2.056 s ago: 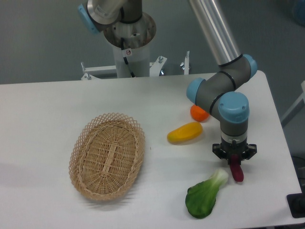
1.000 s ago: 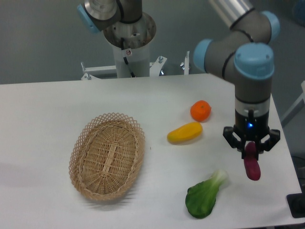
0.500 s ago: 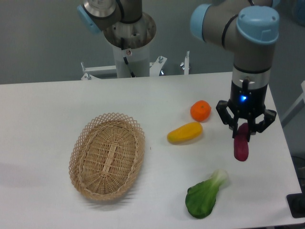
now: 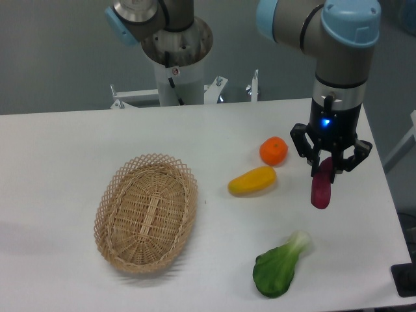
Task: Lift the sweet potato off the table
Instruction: 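Lift the grasped sweet potato up off the table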
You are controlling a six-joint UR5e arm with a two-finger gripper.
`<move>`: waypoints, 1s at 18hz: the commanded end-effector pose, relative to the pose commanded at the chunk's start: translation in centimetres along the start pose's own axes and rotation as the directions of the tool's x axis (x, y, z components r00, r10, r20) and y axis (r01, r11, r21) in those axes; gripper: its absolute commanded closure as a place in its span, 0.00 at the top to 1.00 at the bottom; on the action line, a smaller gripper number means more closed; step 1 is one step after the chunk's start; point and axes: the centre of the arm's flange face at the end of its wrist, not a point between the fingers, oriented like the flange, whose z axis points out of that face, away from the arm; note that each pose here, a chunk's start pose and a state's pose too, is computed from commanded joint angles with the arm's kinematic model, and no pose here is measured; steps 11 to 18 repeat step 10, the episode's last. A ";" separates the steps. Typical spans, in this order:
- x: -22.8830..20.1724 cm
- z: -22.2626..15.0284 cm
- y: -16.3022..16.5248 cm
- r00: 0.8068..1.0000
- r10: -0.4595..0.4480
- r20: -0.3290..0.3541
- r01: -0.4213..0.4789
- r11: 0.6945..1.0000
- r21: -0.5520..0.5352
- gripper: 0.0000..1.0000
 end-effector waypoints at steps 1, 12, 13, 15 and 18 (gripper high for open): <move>0.0 0.1 0.0 1.000 0.000 0.000 0.000 1.000 0.000 0.13; 0.0 0.4 0.0 1.000 0.000 0.000 0.000 1.000 -0.001 0.13; 0.0 0.4 0.0 1.000 0.000 0.000 0.000 1.000 -0.001 0.13; 0.0 0.4 0.0 1.000 0.000 0.000 0.000 1.000 -0.001 0.13; 0.0 0.4 0.0 1.000 0.000 0.000 0.000 1.000 -0.001 0.13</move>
